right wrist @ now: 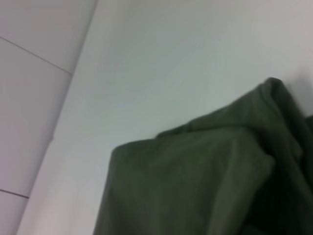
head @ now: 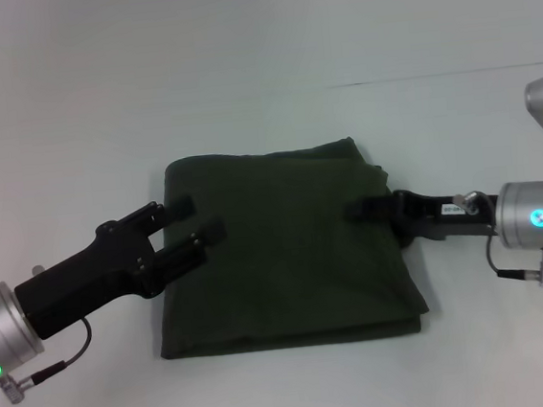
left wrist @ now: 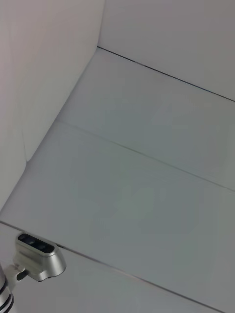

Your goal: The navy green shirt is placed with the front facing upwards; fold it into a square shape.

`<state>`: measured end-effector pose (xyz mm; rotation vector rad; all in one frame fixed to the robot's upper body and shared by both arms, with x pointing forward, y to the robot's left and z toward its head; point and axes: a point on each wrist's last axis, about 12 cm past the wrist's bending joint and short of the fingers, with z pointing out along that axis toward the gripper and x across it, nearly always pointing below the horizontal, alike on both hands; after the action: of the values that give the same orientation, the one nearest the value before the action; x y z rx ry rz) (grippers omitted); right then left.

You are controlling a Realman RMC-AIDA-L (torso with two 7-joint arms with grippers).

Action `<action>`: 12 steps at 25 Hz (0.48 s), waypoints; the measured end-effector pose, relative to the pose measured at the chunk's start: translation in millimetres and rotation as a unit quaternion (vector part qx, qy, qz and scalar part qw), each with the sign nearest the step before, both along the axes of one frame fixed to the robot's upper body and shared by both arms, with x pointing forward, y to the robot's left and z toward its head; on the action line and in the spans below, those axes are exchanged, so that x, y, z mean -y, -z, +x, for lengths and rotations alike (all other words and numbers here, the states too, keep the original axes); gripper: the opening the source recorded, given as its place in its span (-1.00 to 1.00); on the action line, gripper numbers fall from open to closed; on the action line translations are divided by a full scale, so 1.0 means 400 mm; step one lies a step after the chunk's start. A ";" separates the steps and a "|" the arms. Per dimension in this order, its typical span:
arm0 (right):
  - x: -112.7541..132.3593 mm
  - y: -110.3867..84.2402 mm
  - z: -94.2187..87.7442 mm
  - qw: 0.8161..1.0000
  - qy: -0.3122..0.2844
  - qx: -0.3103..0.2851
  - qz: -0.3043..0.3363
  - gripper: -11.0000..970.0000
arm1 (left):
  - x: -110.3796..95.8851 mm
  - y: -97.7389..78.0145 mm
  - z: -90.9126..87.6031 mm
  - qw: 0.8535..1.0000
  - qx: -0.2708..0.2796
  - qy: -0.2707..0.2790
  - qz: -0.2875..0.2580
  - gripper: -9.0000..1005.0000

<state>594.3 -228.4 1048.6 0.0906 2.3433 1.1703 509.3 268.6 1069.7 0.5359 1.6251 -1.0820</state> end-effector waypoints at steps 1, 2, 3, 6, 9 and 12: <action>0.006 0.001 -0.002 1.000 -0.001 -0.003 -0.003 0.41 | 0.000 0.000 0.000 1.000 0.000 0.001 -0.001 0.34; 0.013 0.001 -0.003 1.000 -0.003 -0.004 -0.006 0.42 | 0.001 -0.001 0.000 1.000 -0.001 0.001 -0.001 0.35; 0.020 0.001 -0.005 1.000 -0.004 -0.006 -0.008 0.42 | 0.001 -0.001 0.000 1.000 -0.001 0.002 -0.001 0.35; 0.035 0.002 -0.013 1.000 -0.009 -0.010 -0.007 0.42 | 0.005 0.000 0.000 1.000 -0.003 0.004 -0.004 0.35; 0.032 0.001 -0.013 1.000 -0.012 -0.008 -0.008 0.42 | 0.006 0.000 0.001 1.000 -0.003 0.005 -0.005 0.34; 0.021 0.000 -0.013 1.000 -0.023 -0.007 -0.008 0.42 | 0.008 -0.001 0.004 1.000 -0.002 0.006 -0.005 0.34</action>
<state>588.9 -236.7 1048.5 0.0403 2.3783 1.1748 510.9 265.2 1070.2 0.5371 1.6209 -1.0996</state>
